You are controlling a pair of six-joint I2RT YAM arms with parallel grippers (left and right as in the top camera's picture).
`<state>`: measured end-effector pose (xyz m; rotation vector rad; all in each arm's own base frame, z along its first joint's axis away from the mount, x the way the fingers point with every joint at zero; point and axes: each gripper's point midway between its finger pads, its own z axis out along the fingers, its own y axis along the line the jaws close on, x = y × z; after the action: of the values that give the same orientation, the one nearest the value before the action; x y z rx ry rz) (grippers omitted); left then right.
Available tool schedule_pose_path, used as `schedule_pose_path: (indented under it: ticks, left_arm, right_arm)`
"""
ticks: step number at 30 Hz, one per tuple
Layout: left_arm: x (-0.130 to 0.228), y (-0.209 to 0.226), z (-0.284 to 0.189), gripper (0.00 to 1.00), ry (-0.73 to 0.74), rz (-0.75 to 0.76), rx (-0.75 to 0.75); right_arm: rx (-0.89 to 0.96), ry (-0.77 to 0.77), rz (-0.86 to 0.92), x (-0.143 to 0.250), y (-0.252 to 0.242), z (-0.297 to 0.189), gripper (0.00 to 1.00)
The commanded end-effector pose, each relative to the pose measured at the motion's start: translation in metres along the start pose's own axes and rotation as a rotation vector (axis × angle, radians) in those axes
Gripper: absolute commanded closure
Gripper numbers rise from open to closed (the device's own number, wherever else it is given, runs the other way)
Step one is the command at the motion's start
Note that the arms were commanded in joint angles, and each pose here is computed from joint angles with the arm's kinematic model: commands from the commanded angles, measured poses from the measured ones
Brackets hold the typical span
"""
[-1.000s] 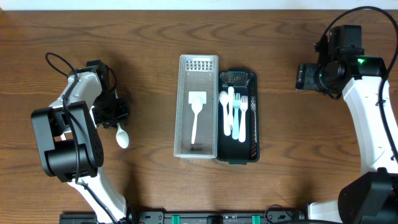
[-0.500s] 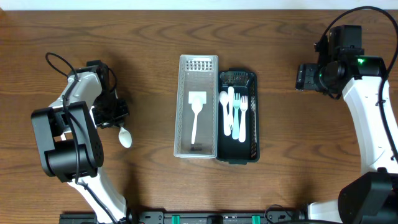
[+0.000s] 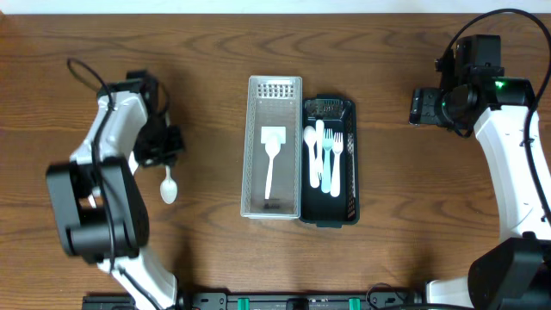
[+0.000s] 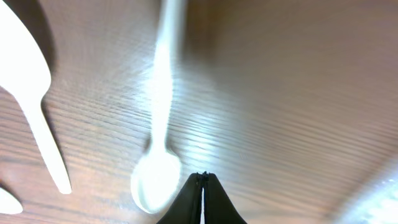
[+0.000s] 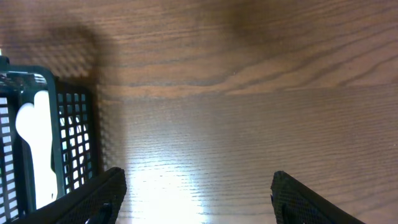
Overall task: Pack container
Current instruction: 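Lower the left gripper and grasp a white spoon by its handle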
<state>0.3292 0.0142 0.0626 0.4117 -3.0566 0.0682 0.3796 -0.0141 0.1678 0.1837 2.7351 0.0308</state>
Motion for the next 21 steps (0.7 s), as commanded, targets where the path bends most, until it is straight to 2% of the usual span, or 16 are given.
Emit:
schedule_pose_path:
  ticks: [1, 5, 8, 12, 18, 20, 21]
  left_arm:
    - [-0.006, -0.048, -0.082, 0.95, -0.248, 0.107, 0.065]
    - [0.016, -0.105, -0.125, 0.94, -0.4, 0.262, 0.139]
    - [0.027, -0.122, -0.132, 0.94, -0.444, 0.31, 0.11]
    - [0.027, -0.115, -0.124, 0.94, -0.429, 0.308, 0.039]
    - [0.008, -0.069, -0.123, 0.94, -0.415, 0.184, -0.014]
    - [0.002, -0.049, -0.122, 0.72, -0.41, 0.143, -0.03]
    - [-0.001, -0.038, -0.12, 0.68, -0.404, 0.121, -0.039]
  right_arm:
    - [-0.006, 0.006, -0.01, 0.001, 0.0, 0.003, 0.22]
    - [-0.006, 0.002, -0.011, 0.0, 0.0, 0.003, 0.22]
    - [-0.006, 0.003, -0.01, 0.0, 0.0, 0.003, 0.22]
    - [-0.006, 0.006, -0.01, 0.001, 0.0, 0.003, 0.22]
    - [-0.005, 0.01, -0.01, 0.002, 0.0, 0.003, 0.22]
    - [-0.006, 0.01, -0.01, 0.002, 0.0, 0.003, 0.22]
    - [-0.006, 0.01, -0.01, 0.001, 0.0, 0.003, 0.22]
